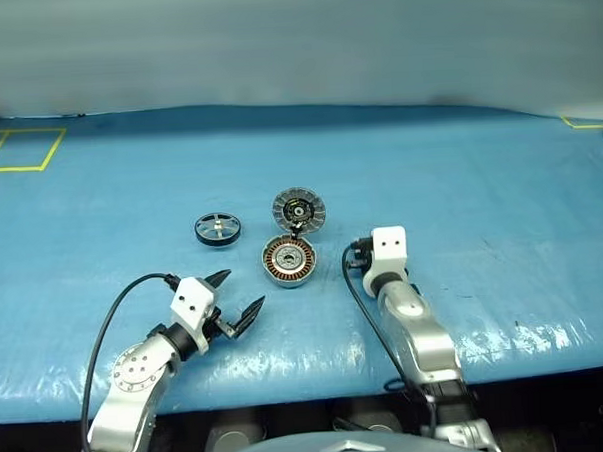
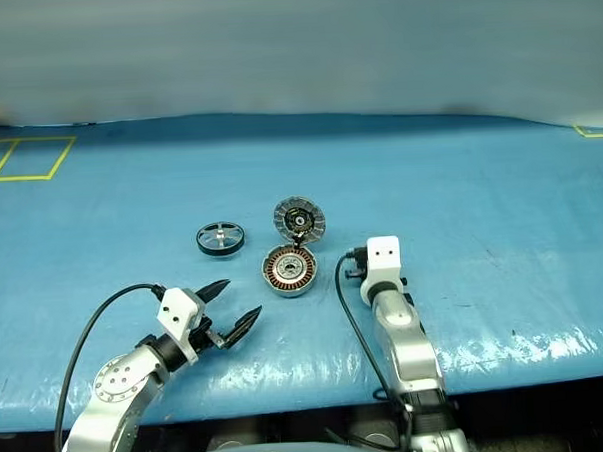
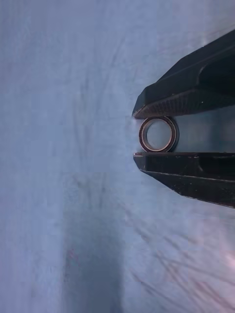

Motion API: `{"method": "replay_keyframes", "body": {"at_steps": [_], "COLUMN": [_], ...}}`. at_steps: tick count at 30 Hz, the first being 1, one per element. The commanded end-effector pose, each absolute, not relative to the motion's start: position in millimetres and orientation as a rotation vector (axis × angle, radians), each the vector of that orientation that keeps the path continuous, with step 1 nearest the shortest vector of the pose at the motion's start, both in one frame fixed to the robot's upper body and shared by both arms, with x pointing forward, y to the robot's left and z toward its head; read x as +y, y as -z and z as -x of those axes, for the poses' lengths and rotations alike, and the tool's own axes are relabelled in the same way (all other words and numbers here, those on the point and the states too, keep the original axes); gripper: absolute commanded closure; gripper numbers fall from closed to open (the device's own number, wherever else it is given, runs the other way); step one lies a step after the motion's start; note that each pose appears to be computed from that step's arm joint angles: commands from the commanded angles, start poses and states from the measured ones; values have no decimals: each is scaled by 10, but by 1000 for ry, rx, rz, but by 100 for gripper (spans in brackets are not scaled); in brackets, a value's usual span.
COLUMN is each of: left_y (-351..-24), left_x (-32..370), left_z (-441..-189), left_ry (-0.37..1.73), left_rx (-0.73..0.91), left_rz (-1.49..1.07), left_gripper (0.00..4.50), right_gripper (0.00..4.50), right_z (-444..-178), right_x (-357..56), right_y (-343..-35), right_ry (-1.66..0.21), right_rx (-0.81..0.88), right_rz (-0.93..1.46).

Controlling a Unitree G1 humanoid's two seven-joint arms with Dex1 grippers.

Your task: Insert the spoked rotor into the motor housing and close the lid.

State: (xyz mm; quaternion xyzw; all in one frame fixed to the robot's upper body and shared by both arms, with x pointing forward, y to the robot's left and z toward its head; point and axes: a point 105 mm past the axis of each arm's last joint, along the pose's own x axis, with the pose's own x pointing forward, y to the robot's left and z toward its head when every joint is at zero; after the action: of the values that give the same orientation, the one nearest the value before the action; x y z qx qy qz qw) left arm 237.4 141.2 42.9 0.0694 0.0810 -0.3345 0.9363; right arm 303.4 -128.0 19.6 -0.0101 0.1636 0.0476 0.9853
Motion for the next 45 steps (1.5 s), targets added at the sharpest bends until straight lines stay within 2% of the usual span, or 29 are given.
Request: {"method": "replay_keyframes", "body": {"at_steps": [1,6,11,14,24,35,45], "left_y": [-519,-530,-559,-560,-519,-511,-541], "left_x": [1378,1359,1289,1270,1319,1350,1335], "left_z": [-2381,-2414,-2433,-2423,-2407,-2394,-2405], "left_ry": [701,727,757,762,737,714,718], "left_rx": [129,126,113,112,113,107,101], "left_rz": [-138,-132,-110,-98,-121,-121,-122], "left_gripper": [0,0,0,0,0,0,0], "right_gripper": [384,384,384,384,384,384,384], "right_z": [-2741,-2540,-2584,-2631,-2895,-3024,-2982], "right_x": [-1183,-946,-678,-470,-77,-116,-137], "right_y": [-183,-624,-1055,-1143,-910,-747,-664], "right_ry": [-272,-586,-736,-791,-768,-695,-702], "right_rx": [410,313,171,146,209,241,281], "right_rz": [99,216,196,173,147,122,112]}}
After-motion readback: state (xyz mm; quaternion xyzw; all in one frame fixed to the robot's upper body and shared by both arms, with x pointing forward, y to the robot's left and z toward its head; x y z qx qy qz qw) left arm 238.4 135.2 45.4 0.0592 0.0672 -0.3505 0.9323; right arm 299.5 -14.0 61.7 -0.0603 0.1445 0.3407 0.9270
